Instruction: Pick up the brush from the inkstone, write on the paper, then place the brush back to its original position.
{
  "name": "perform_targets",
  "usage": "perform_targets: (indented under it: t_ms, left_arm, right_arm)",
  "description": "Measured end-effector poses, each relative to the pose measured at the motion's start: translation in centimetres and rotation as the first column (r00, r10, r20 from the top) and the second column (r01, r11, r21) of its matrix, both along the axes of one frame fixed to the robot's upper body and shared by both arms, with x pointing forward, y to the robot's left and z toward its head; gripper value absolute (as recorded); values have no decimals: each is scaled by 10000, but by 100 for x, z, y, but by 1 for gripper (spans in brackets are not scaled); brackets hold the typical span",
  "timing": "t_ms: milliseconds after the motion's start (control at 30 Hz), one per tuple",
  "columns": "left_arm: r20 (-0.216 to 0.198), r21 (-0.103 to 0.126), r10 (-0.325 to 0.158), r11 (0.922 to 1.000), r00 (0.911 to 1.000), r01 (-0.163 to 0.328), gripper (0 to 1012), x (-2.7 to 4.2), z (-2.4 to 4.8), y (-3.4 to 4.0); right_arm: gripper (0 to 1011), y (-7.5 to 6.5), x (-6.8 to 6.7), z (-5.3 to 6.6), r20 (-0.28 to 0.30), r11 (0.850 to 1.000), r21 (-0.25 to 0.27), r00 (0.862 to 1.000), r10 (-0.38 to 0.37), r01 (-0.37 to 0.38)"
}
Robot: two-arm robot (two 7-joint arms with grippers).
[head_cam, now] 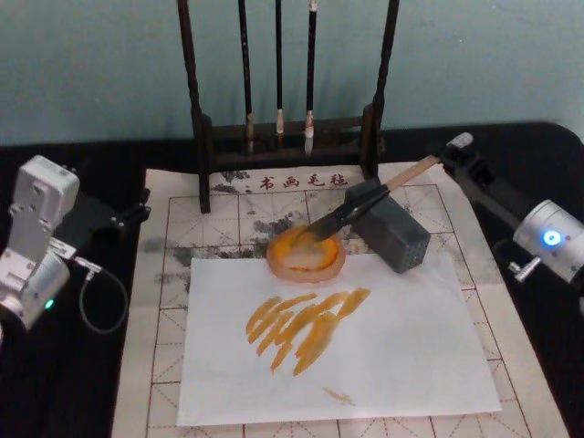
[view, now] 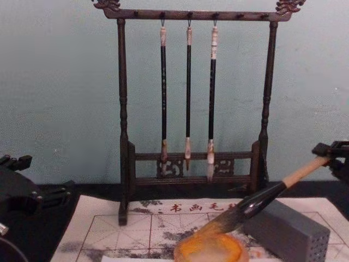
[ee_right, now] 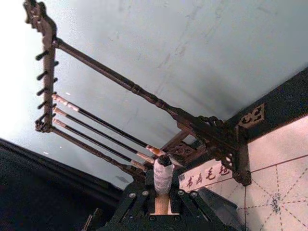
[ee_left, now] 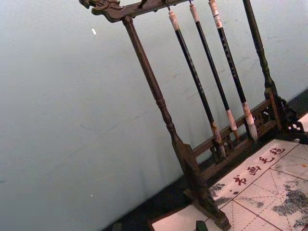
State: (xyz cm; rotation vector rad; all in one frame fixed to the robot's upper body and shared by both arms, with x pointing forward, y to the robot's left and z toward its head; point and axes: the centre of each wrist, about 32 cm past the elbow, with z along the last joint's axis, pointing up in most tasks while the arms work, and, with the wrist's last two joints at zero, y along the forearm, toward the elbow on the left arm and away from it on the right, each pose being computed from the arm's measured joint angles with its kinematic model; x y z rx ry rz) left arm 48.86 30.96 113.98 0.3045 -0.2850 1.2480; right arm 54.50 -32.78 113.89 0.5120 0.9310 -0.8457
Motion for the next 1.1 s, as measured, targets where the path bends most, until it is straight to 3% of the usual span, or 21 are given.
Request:
perform_targets:
  t_ms: [600, 1100]
  left_arm:
    - [0, 0, 0, 10000, 10000, 0, 1001, 0, 0, 0]
    - [0, 0, 0, 10000, 10000, 0, 1001, 0, 0, 0]
  right_arm:
    - [185, -179, -131, 100, 416, 9999, -117, 9991, 127, -123]
    - [185, -321, -277, 128, 908, 9939, -778, 9922, 851, -781]
